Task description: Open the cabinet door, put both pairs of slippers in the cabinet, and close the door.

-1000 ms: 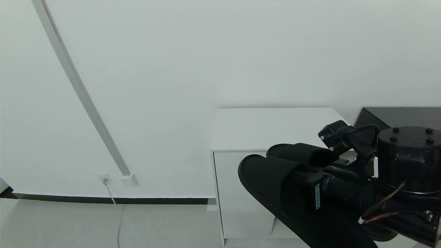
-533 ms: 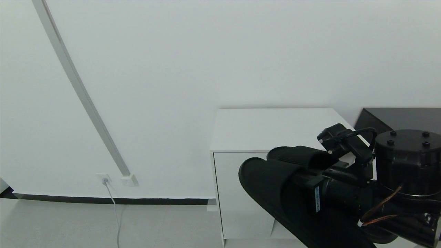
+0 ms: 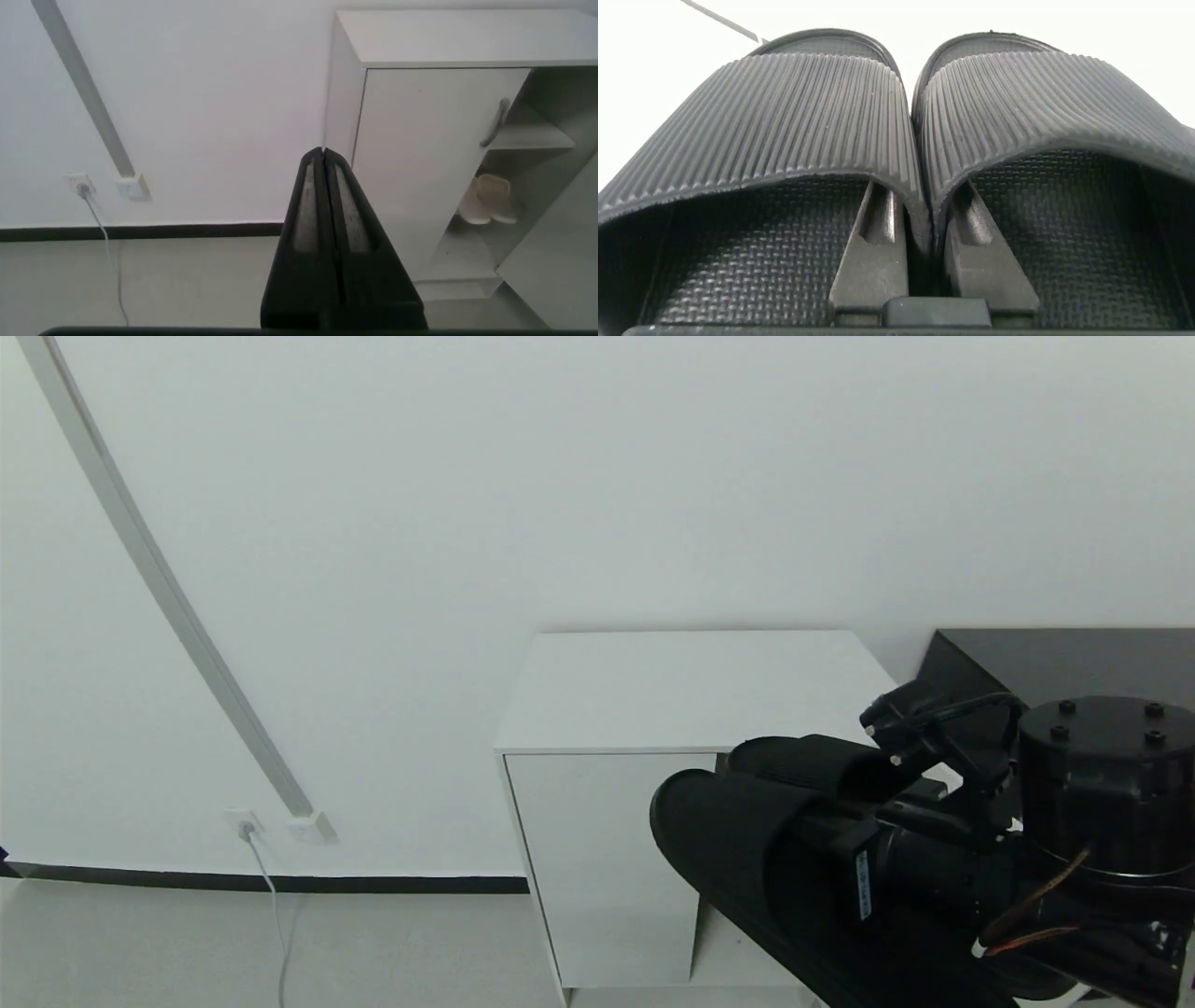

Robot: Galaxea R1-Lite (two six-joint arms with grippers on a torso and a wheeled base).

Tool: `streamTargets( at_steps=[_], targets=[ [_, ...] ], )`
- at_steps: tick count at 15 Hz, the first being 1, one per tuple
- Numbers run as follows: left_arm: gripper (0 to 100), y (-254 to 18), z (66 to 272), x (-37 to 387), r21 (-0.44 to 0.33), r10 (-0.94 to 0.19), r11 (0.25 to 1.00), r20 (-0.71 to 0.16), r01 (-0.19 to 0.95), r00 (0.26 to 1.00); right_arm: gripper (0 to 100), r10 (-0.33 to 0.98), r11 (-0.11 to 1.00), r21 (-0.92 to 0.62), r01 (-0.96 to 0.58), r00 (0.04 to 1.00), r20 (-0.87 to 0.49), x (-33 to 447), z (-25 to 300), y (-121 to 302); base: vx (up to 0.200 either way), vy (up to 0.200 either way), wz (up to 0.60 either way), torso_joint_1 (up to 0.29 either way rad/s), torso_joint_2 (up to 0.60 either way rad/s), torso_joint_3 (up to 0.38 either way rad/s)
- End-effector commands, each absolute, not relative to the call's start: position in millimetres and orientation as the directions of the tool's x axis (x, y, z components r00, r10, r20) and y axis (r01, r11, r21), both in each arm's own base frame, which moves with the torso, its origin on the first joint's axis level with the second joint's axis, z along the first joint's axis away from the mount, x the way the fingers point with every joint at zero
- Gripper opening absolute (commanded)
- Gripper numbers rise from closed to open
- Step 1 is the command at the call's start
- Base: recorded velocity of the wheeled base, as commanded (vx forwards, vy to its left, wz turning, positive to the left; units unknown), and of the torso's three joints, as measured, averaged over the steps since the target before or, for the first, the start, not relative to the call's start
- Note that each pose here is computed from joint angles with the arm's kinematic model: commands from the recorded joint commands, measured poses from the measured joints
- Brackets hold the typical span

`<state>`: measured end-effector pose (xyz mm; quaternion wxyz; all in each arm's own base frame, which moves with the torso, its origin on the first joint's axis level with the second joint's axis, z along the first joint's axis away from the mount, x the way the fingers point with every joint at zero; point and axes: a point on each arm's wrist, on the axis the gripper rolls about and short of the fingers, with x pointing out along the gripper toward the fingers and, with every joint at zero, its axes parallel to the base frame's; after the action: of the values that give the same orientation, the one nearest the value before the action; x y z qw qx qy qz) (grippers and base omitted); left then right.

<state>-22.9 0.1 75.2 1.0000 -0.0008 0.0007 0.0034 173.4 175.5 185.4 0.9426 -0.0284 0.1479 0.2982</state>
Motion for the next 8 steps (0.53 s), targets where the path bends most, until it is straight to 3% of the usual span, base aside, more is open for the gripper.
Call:
streamTargets(
  at_steps=[1,8],
  targets=[
    [0,0.1,75.2,-22.8,-0.002,0.008,1.000,-0.003,-0.008,1.000,0,0.555,0.820,0.034,-0.571,0.779,-0.293,172.5,185.2,174.8,0.000,-0.200,0.00,0.002,0.01,0.002],
    [0,0.1,75.3,-22.8,-0.002,0.008,1.000,-0.002,-0.008,1.000,0,0.556,0.817,0.023,-0.576,0.778,-0.294,171.8,182.2,174.1,0.000,-0.200,0.00,0.002,0.00,0.003]
  ],
)
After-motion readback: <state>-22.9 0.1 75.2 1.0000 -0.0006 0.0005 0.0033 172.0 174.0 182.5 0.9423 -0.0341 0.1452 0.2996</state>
